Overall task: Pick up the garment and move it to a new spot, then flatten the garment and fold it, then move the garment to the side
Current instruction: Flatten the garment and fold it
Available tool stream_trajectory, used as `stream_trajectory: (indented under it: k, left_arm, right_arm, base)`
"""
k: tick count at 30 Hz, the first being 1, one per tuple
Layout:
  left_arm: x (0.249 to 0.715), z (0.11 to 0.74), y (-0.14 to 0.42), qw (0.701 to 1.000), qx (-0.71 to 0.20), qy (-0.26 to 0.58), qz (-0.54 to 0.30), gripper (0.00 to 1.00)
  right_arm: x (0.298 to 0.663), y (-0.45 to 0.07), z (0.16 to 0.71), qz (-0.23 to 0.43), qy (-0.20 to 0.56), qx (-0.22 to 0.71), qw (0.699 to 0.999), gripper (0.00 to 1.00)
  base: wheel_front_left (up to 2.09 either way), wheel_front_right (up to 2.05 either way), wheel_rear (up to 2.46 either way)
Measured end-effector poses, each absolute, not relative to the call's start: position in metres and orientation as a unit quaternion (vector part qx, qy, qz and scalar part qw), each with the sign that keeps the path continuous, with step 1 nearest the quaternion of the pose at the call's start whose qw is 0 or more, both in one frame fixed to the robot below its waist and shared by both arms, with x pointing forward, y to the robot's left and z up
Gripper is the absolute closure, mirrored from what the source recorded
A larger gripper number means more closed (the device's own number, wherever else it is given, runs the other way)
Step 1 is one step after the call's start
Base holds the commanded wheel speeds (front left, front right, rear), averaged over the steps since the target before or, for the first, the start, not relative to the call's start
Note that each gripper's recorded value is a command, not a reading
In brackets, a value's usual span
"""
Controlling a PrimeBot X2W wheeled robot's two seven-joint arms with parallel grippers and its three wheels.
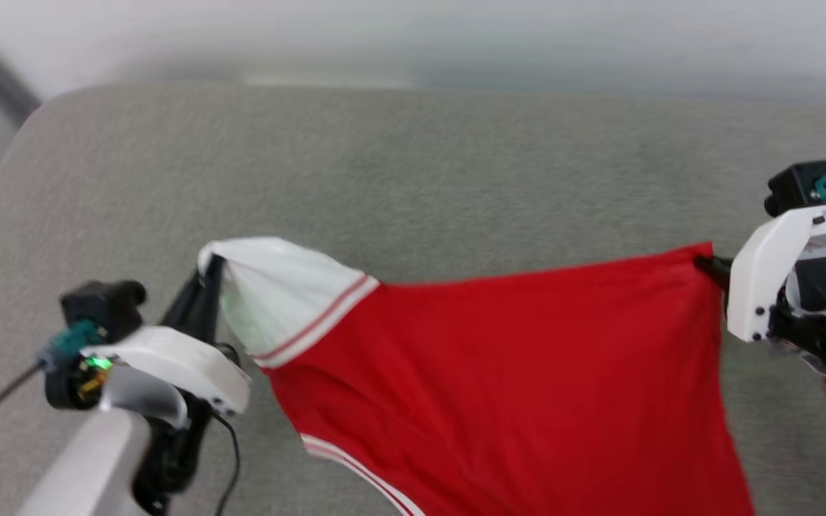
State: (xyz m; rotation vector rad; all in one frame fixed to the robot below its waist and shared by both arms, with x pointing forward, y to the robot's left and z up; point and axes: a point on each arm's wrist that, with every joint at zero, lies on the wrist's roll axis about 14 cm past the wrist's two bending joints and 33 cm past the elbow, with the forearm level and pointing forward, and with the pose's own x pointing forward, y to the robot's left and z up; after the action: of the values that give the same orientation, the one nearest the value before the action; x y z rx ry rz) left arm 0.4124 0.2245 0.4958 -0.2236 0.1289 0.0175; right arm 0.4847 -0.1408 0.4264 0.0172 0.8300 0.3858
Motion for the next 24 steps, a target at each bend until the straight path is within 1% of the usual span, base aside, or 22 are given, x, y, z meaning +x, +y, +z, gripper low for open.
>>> stream_trajectory:
  k: [5,12,17,20,24]
  left_arm:
    - [0.443,0.543,0.229,0.995,-0.101,0.012,-0.003,1.0]
    - [0.498,0.622,0.206,0.99,-0.113,-0.072,-0.038,1.0]
    - [0.539,0.68,0.188,0.982,-0.119,-0.132,-0.062,1.0]
    - [0.564,0.721,0.187,0.974,-0.12,-0.18,-0.067,1.0]
    - [0.593,0.76,0.179,0.966,-0.093,-0.226,-0.079,1.0]
  right_arm:
    - [0.497,-0.16,0.482,0.153,0.293,0.019,0.944,1.0]
    - [0.516,-0.188,0.562,0.107,0.152,0.029,0.982,1.0]
    - [0.548,-0.201,0.623,0.084,0.061,0.048,0.993,1.0]
    - [0.573,-0.197,0.662,0.086,0.004,0.071,0.994,1.0]
    - [0.602,-0.193,0.696,0.089,-0.047,0.076,0.992,1.0]
  base:
    - [0.0,0.0,0.0]
    - [0.0,0.0,0.0]
    - [0.0,0.0,0.0]
    - [0.0,0.0,0.0]
    - [0.0,0.0,0.0]
